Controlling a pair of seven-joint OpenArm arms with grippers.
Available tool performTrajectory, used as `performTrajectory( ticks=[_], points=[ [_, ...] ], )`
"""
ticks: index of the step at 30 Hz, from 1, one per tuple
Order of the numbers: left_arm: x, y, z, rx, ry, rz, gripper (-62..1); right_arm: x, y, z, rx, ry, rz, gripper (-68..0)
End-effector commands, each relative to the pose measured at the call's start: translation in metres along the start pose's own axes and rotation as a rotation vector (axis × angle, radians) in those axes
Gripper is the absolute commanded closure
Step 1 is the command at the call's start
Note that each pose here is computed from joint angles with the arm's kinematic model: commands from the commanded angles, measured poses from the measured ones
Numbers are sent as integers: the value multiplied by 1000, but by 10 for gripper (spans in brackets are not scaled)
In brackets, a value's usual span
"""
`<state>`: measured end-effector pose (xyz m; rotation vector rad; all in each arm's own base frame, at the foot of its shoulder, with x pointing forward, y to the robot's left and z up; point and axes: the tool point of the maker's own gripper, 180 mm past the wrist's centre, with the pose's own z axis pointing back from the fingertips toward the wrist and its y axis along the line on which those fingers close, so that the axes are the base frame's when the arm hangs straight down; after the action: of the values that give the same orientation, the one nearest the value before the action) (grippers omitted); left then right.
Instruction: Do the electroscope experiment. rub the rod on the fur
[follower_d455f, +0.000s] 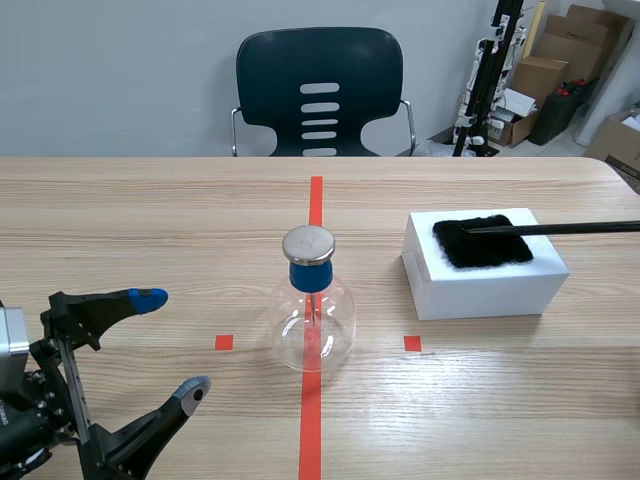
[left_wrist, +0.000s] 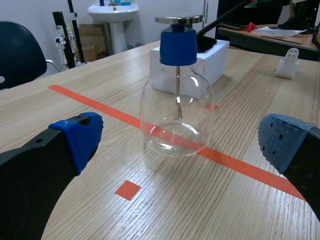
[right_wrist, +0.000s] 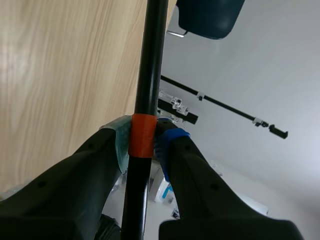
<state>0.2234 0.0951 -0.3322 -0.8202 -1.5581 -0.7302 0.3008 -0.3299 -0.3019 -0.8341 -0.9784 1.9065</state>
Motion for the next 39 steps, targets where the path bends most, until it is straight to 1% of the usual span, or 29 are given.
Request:
performTrajectory(
  ticks=[1, 3, 7, 11, 14, 17, 21, 24, 26, 29, 32, 34, 37, 39],
  points=[
    [7, 1, -2, 2, -30, -2, -623, -12, -8, 8, 2, 17, 49, -4],
    [7, 1, -2, 2, -30, -2, -623, -12, -10, 6, -12, 29, 42, -4],
    [7, 1, -2, 2, -30, -2, -623, -10, -23, -8, -72, 47, 38, -4],
    [5, 1, -2, 2, -20, -2, -623, -5, -28, -19, -96, 60, 34, -4],
    [3, 1, -2, 2, -7, -2, -623, -6, -24, -17, -82, 64, 37, -4],
    [2, 1, -2, 2, -4, -2, -623, -14, -12, -5, -32, 83, 53, -4],
    [2, 1, -2, 2, -4, -2, -623, -23, -7, 6, -8, 104, 53, -4],
    [2, 1, -2, 2, -4, -2, -623, -22, -9, 4, -23, 105, 50, -4],
    [3, 2, -2, 3, -6, -2, -623, -18, -16, -3, -55, 106, 39, -4],
    [2, 1, -2, 3, -5, -2, -623, -15, -21, -15, -72, 129, 49, -4],
    [2, 2, -2, 3, -5, -2, -623, -14, -22, -21, -81, 144, 48, -4],
    [2, 2, -2, 3, -5, -2, -623, -16, -23, -20, -79, 152, 54, -4],
    [2, 2, -2, 4, -5, -6, -623, -29, -20, -12, -54, 190, 76, -4],
    [2, 2, -2, 4, -5, -6, -623, -37, -22, -5, -54, 210, 73, -4]
  ],
)
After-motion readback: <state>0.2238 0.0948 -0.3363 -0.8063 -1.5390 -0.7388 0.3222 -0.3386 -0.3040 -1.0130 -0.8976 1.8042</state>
